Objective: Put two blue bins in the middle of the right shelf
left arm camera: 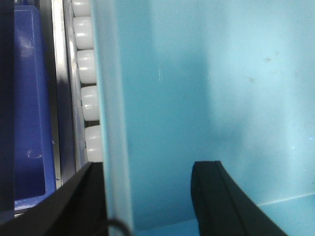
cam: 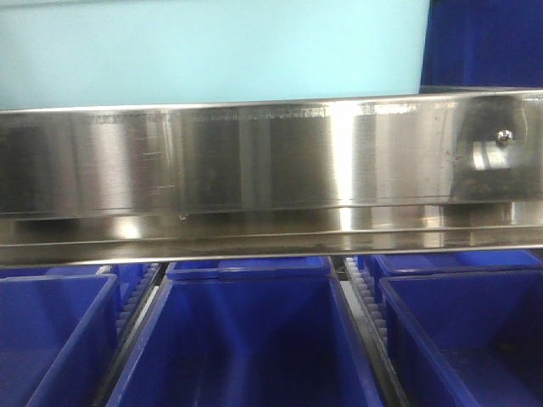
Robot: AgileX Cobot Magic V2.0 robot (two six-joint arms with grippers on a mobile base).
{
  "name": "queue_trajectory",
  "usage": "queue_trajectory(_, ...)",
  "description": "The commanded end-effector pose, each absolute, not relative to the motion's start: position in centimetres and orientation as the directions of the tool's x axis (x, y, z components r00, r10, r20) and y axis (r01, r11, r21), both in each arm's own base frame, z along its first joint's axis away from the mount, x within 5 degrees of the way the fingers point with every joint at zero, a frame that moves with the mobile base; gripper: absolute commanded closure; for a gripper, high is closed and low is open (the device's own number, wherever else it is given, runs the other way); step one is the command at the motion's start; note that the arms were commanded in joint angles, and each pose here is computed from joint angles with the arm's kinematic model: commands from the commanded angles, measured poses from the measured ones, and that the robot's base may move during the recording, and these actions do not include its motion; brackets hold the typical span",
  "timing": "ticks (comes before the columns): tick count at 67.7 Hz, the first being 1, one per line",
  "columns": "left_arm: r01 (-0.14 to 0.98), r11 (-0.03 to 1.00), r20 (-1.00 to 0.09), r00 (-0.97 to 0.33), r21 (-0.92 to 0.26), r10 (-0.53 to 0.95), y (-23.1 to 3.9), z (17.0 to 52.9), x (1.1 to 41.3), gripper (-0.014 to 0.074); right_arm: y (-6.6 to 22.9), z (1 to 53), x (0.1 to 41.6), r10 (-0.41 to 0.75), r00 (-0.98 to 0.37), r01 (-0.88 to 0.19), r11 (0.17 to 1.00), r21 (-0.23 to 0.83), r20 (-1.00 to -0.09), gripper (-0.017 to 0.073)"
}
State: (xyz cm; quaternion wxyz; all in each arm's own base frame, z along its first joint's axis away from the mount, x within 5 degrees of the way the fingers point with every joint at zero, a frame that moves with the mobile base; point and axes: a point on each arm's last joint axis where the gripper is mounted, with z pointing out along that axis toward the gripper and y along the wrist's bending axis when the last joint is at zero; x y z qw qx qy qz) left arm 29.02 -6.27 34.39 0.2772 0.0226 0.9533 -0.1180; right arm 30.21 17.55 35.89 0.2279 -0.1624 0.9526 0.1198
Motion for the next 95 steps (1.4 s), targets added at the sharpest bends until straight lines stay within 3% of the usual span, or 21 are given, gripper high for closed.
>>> queue_trajectory(1, 0.129, 0.972, -0.519, -0.855, -0.196, 0.009, -6.2, 34.2, 28.8, 0.0705, 17.8, 35.1, 30.3, -0.252, -0.853, -0.357, 0.920, 0.159, -0.456, 0.0713)
queue_trajectory(22, 0.139, 0.967, -0.567, -0.824, -0.216, -0.008, -6.2, 35.8, 28.1, 0.0705, 17.3, 37.8, 29.4, -0.212, -0.790, -0.374, 0.910, 0.178, -0.575, 0.0713)
queue_trajectory(58, 0.251, 0.936, -0.798, -0.601, -0.248, -0.050, -6.2, 48.5, 24.7, 0.0705, 14.9, 48.2, 25.5, -0.061, -0.524, -0.435, 0.877, 0.205, -0.850, 0.0713)
queue_trajectory(95, 0.257, 0.933, -0.799, -0.600, -0.250, -0.049, -6.2, 49.0, 24.5, 0.0705, 14.6, 49.5, 25.0, -0.061, -0.509, -0.438, 0.877, 0.197, -0.859, 0.0713)
